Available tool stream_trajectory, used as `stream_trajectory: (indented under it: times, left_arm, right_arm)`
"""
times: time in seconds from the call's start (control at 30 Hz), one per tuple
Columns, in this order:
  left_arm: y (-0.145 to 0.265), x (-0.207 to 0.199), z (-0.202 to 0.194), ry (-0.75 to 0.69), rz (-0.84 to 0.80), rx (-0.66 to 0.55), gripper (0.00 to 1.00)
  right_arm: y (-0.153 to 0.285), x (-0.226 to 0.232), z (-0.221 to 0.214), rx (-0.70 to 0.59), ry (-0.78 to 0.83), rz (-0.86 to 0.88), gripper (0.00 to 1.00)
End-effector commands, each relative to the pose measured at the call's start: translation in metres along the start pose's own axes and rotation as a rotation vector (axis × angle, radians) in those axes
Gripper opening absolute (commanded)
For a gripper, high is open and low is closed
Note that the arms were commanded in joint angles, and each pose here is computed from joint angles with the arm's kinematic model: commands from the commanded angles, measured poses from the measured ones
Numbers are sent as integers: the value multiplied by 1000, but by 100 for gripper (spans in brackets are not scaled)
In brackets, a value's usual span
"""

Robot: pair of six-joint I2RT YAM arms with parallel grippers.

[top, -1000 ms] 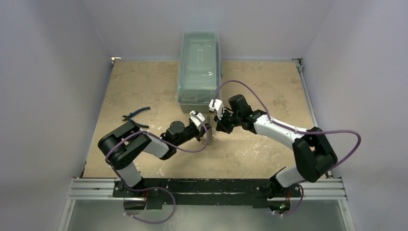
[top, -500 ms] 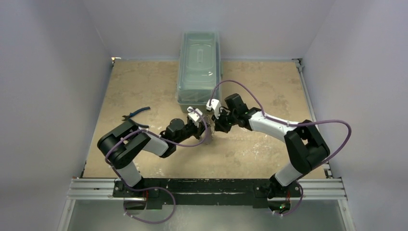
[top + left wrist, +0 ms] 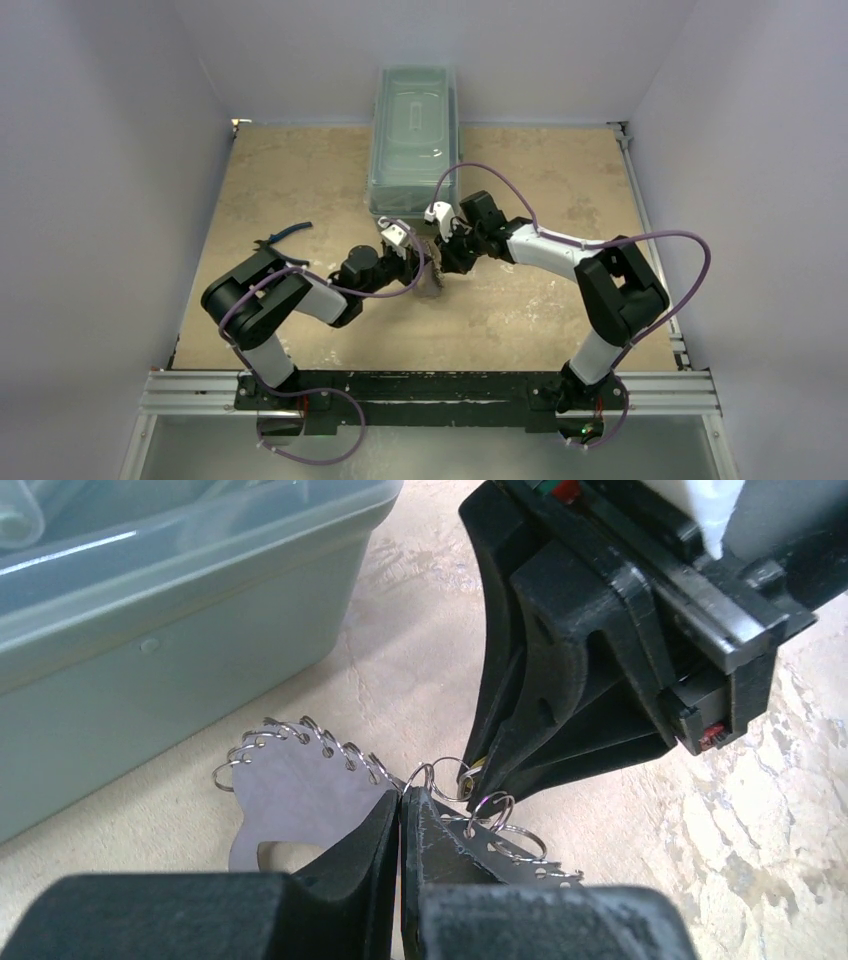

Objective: Remove the keys from the keyring

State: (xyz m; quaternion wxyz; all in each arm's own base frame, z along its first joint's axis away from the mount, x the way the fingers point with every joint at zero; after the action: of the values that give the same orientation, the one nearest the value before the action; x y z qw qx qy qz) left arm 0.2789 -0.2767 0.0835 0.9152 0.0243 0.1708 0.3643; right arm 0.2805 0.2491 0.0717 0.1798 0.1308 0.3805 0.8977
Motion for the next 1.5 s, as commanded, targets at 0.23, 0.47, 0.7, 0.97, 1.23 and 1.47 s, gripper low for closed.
stream_trajectory:
  times: [0.23,0.47,0.7,0.97,1.23,1.47]
  left_arm:
    - [12,10,-7,106,40,-5,0]
    - [22,5,-31,-36,-75,57,0]
    - [11,21,-42,-3,9,46,0]
    - [8,42,-44,75,123,49,0]
    - [14,42,-57,112,107,93,0]
    - [18,35,-50,43,45,93,0]
  right_arm:
    - [5,7,7,-19,-73,30,0]
    - [7,8,3,-14,-62,30,0]
    - [10,11,-5,13,-80,20,0]
    - [-1,23,-12,80,-274,88,0]
    - [-21,23,-24,58,-439,60,0]
    - [-21,21,-29,65,-432,44,0]
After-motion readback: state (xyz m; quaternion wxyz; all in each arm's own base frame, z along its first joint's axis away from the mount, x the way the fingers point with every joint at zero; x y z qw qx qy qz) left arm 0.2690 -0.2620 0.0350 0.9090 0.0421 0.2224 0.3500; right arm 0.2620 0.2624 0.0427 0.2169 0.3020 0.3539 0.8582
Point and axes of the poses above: each gripper's point midway between its finger pads, its own y axis back along the fingers, its own x axis along the line the jaws close on, z = x × y, the point moved 3 cm from there along y, back along the fingers, and after that the axes turned 4 degrees about y, right-handed, at the moved point
